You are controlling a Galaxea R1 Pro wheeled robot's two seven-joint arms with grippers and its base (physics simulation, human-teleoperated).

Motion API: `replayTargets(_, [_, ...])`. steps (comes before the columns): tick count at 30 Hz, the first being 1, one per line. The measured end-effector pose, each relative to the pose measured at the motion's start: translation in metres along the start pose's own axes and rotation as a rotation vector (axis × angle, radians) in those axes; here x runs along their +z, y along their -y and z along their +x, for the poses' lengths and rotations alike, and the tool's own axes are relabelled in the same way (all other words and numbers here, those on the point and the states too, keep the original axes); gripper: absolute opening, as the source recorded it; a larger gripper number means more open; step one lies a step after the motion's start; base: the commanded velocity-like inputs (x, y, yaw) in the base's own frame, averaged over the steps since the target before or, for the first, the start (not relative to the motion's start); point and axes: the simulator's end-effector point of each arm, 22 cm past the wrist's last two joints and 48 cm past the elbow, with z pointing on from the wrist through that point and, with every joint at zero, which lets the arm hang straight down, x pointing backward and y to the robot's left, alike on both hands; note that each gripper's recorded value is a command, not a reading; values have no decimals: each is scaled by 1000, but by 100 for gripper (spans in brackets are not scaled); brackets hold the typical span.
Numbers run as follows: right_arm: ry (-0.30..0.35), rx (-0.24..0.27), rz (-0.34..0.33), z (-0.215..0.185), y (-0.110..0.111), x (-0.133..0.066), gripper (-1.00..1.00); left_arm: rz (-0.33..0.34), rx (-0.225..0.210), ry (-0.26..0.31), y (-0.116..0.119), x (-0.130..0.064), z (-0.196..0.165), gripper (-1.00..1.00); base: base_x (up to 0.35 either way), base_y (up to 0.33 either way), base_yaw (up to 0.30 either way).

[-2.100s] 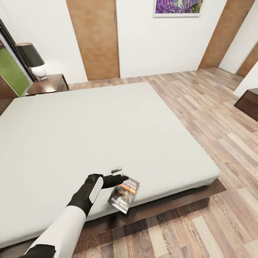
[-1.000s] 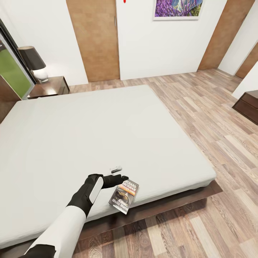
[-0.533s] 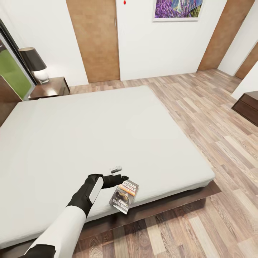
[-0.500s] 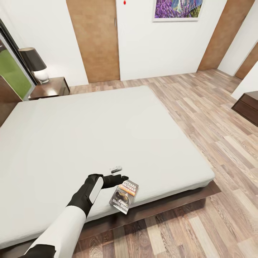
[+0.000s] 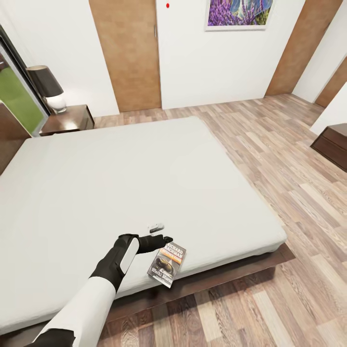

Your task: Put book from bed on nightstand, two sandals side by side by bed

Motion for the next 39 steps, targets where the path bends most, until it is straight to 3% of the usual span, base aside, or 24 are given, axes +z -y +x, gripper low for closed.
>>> replayTargets(11, [0,0,4,1,-3,-14,100,0,0,0,7,-11,-1,100,0,0,107])
replayTargets(24, [1,1,6,1,-2,-14,100,0,0,0,7,-11,-1,100,0,0,269])
replayTargets(39, [1,1,5,1,-3,-14,100,0,0,0,7,-11,-1,100,0,0,95])
